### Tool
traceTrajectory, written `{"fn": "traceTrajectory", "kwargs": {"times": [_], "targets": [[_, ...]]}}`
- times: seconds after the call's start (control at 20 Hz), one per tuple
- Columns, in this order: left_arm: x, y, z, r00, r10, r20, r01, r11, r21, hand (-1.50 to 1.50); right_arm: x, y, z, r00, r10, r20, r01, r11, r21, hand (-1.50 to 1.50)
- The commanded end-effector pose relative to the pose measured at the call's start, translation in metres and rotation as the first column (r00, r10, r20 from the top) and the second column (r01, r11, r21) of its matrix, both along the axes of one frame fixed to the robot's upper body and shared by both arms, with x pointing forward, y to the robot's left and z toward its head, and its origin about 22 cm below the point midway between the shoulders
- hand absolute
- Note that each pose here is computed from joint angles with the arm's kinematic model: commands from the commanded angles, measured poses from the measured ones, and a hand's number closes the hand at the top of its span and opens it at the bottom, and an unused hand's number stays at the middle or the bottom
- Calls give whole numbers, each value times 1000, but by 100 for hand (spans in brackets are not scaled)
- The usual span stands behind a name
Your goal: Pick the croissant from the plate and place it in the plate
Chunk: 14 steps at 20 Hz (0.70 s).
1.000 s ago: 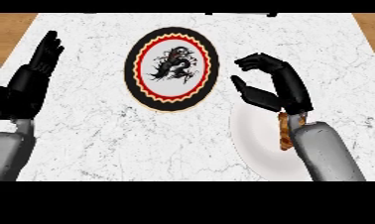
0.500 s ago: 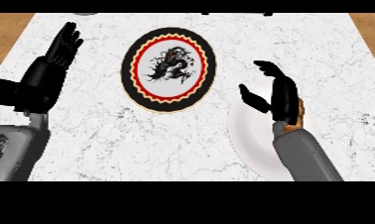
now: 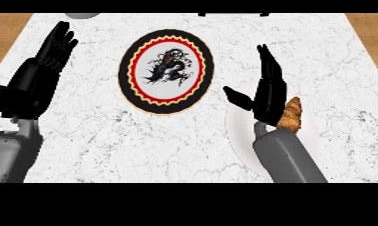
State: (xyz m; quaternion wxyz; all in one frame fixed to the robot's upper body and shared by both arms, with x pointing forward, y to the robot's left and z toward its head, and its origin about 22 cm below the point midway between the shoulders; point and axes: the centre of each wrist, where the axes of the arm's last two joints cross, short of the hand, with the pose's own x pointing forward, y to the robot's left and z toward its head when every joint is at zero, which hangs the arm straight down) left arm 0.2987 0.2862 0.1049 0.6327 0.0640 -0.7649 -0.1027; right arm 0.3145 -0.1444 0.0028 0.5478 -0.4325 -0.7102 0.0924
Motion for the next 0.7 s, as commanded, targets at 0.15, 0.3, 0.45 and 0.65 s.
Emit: {"fn": "traceTrajectory", "kwargs": {"times": [0.15, 0.3, 0.45, 0.65], "targets": [[-4, 2, -7, 999, 27, -24, -27, 1000, 10, 0, 12, -5, 27, 932, -173, -317, 114, 974, -195, -150], [-6, 9, -2, 999, 21, -26, -21, 1000, 6, 0, 26, -1, 42, 834, -283, -473, 154, 944, -293, -150], [-4, 11, -2, 1000, 25, -20, -25, 1000, -8, 0, 20, 9, 49, 711, -329, -622, 122, 928, -351, -150], [0, 2, -1, 999, 36, -12, -36, 999, -2, 0, 27, 29, 80, 554, -341, -759, 83, 930, -358, -150]]}}
